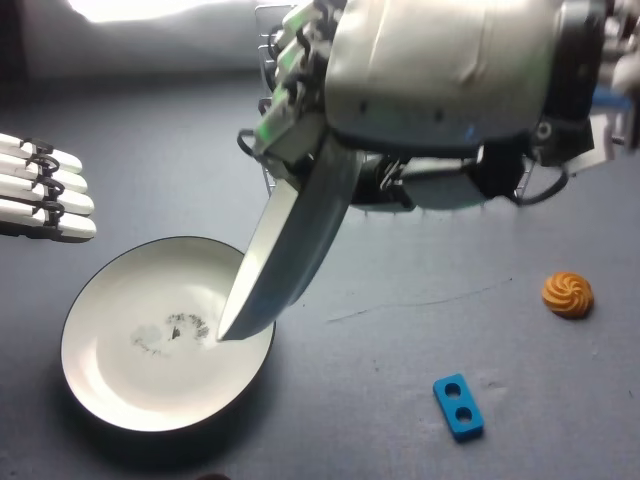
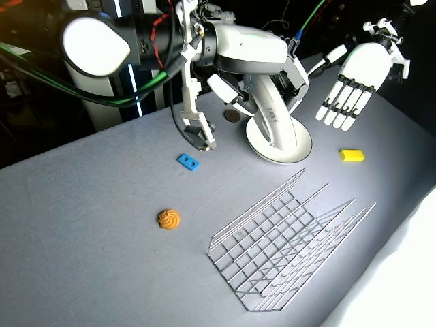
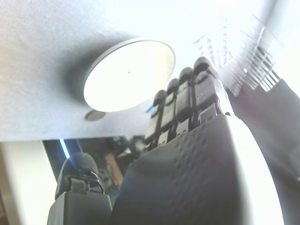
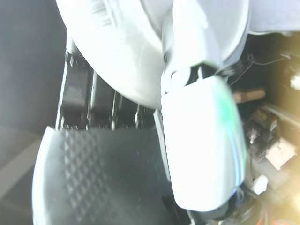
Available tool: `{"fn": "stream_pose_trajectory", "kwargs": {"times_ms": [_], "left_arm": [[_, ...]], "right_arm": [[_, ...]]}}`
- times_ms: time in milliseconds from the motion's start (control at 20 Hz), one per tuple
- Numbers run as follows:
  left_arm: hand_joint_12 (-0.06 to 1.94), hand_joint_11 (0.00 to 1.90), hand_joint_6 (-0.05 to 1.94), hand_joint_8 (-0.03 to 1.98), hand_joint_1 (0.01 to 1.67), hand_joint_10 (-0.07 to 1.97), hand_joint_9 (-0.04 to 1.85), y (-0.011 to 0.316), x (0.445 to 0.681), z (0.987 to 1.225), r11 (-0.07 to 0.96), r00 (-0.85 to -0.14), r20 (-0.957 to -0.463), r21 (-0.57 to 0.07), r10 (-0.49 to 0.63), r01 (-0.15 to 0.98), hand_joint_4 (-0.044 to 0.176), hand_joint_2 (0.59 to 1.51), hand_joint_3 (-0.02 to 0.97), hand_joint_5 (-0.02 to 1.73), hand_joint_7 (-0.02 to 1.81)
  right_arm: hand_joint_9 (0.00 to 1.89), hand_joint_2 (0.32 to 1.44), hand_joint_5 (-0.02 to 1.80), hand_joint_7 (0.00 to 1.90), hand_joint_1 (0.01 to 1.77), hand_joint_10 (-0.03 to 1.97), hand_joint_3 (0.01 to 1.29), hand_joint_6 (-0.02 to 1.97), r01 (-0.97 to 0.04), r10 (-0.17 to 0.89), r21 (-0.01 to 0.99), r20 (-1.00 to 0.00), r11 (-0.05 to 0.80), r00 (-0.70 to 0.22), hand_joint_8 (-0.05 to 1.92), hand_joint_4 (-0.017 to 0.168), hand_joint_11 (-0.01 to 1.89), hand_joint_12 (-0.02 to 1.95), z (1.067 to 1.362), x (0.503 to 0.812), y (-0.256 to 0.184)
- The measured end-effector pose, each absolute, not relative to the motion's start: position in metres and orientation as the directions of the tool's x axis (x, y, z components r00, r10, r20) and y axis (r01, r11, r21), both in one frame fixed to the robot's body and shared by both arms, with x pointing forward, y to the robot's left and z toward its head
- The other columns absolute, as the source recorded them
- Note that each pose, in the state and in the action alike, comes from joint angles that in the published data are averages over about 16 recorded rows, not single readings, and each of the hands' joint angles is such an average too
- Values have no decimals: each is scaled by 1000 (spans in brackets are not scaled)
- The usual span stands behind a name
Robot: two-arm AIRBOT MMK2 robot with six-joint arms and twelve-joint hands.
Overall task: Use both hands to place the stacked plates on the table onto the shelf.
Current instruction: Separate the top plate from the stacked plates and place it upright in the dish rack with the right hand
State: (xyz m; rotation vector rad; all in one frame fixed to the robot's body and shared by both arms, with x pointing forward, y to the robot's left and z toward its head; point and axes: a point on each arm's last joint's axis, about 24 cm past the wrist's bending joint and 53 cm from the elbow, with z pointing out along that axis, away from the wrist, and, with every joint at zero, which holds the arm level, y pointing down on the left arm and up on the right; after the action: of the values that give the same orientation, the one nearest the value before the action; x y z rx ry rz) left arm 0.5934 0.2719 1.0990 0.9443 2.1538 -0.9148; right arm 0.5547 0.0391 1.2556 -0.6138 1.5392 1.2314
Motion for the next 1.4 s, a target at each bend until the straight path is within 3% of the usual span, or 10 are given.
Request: {"fn": "stream_pose_trajectory", "kwargs": {"times_ms": [300,550,950,1400], "left_arm": [[11,15,17,8,22,8,19,267,591,1095,504,-561,-736,-344,379,792,6,1102,16,17,19],[11,15,17,9,22,8,19,262,587,1085,501,-562,-725,-342,397,795,5,1103,16,20,20],[10,15,17,9,23,7,18,256,580,1063,505,-565,-701,-329,435,798,4,1109,16,23,21],[10,15,17,9,23,7,19,255,576,1044,517,-570,-679,-316,462,795,3,1114,16,24,21]], "right_arm": [[869,1004,881,1001,1333,1282,12,1053,-723,327,598,-799,347,-504,928,0,690,1370,1285,587,10],[884,1003,881,1010,1344,1265,13,1039,-575,460,733,-678,363,-573,899,-2,708,1363,1298,623,-19],[908,1003,876,1024,1360,1245,12,1038,-372,611,837,-546,400,-573,880,-2,727,1351,1295,675,-66],[913,1003,864,1007,1362,1250,12,1047,-252,684,877,-478,410,-551,905,-2,732,1372,1277,715,-95]]}}
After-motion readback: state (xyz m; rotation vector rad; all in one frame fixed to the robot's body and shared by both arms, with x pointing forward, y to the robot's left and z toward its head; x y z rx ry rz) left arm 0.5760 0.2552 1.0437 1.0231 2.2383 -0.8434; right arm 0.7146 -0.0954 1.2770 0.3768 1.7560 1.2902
